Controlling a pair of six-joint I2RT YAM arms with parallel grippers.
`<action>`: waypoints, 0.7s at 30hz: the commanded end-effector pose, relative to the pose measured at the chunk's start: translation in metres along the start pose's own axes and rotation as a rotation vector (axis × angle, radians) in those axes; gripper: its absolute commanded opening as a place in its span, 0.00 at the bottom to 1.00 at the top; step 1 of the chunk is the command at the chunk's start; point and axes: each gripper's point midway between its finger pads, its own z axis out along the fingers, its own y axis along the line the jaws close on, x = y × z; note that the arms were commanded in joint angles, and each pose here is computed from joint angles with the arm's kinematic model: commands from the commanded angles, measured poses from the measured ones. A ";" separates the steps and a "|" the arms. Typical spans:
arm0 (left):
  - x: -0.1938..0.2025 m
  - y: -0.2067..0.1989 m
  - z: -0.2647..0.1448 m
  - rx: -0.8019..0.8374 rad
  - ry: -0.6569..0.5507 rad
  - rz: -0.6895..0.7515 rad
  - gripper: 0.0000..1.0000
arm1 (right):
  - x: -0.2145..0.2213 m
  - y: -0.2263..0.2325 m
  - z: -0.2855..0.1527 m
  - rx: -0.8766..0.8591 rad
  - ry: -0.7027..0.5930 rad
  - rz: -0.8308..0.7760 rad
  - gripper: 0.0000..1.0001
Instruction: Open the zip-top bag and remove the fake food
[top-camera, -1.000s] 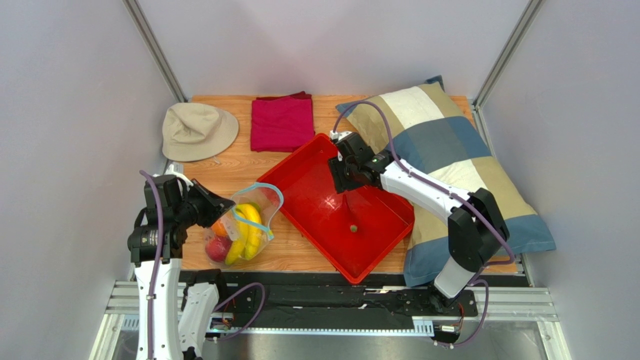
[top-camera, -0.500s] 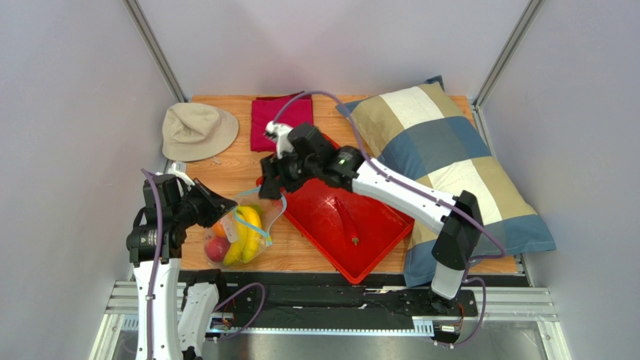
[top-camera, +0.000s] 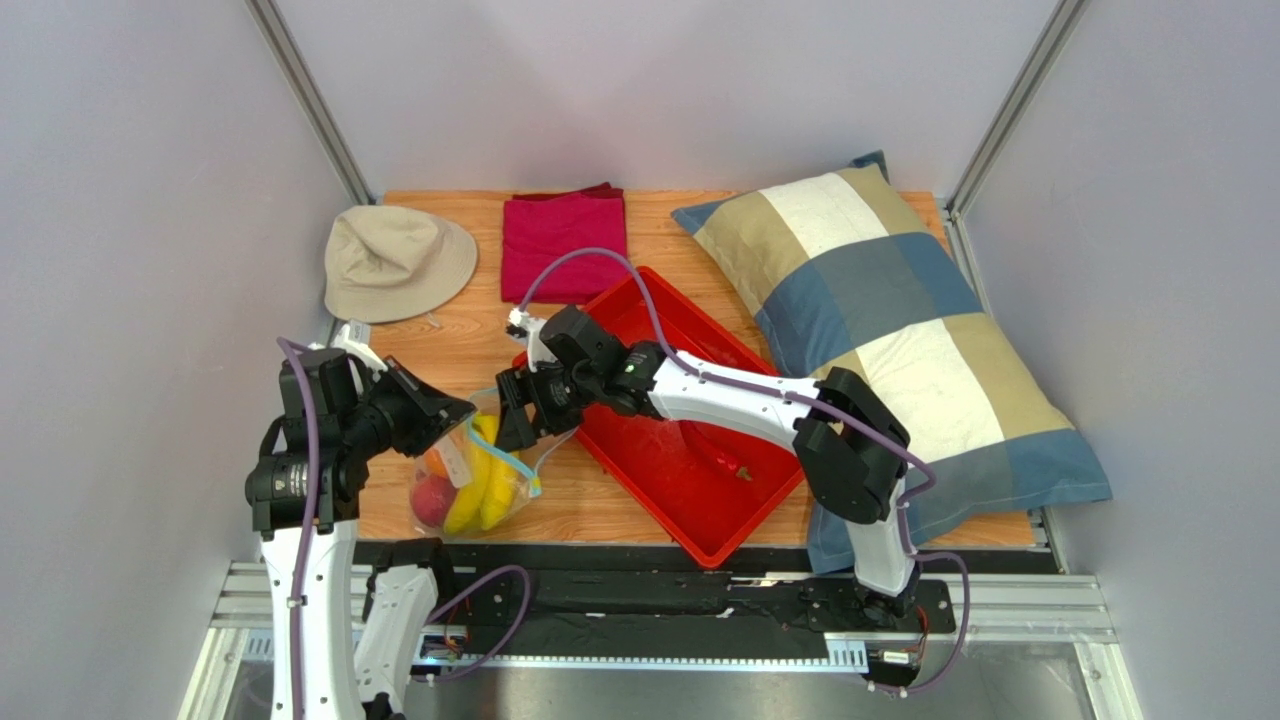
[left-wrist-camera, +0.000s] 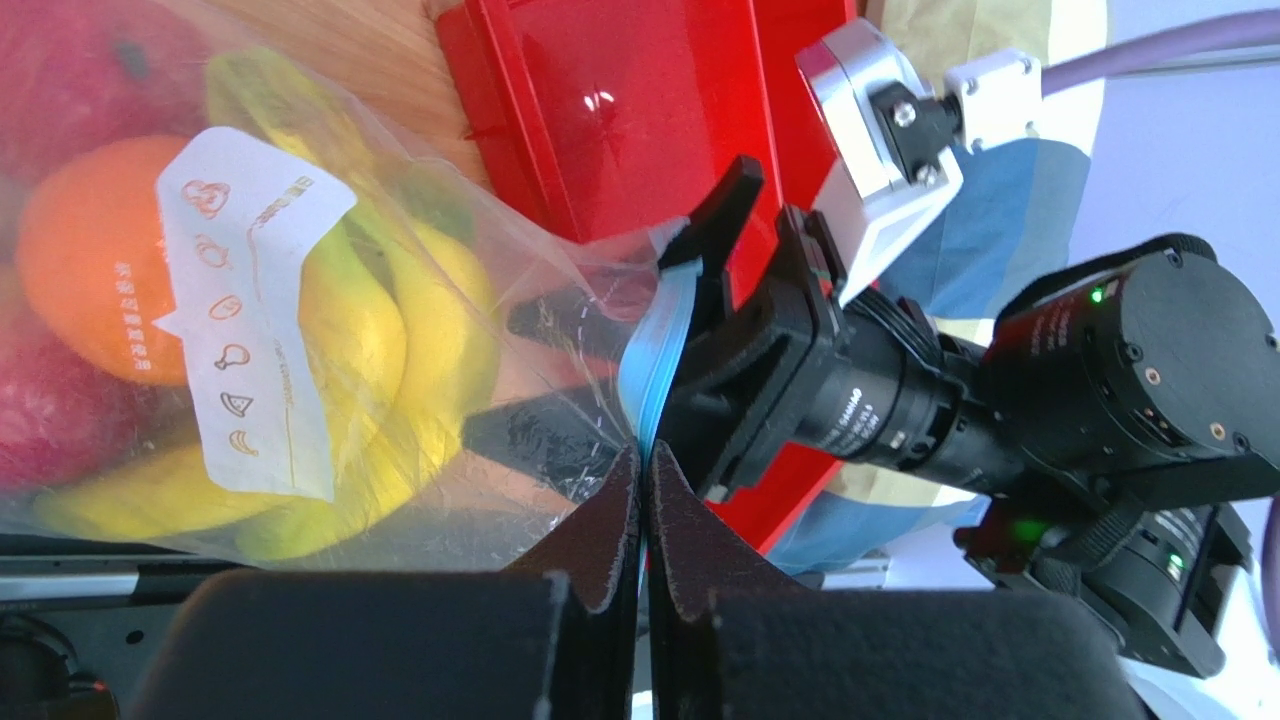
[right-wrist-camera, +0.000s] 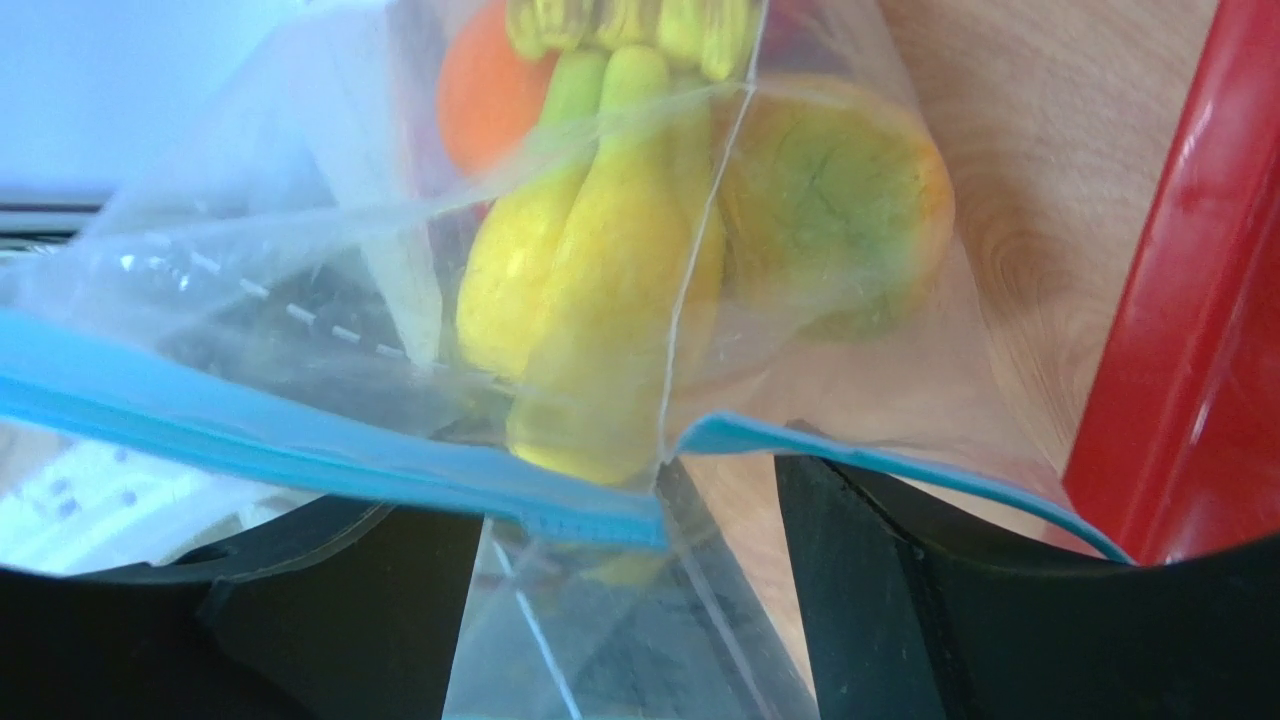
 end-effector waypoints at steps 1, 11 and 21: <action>0.004 -0.011 -0.005 0.059 0.007 0.004 0.00 | -0.028 0.016 0.011 -0.077 -0.123 0.016 0.73; 0.006 -0.011 -0.003 0.065 0.015 -0.002 0.00 | -0.024 0.023 0.037 -0.129 -0.111 0.109 0.65; 0.010 0.003 -0.002 0.020 0.004 -0.013 0.00 | -0.015 0.028 0.035 -0.122 -0.087 0.046 0.33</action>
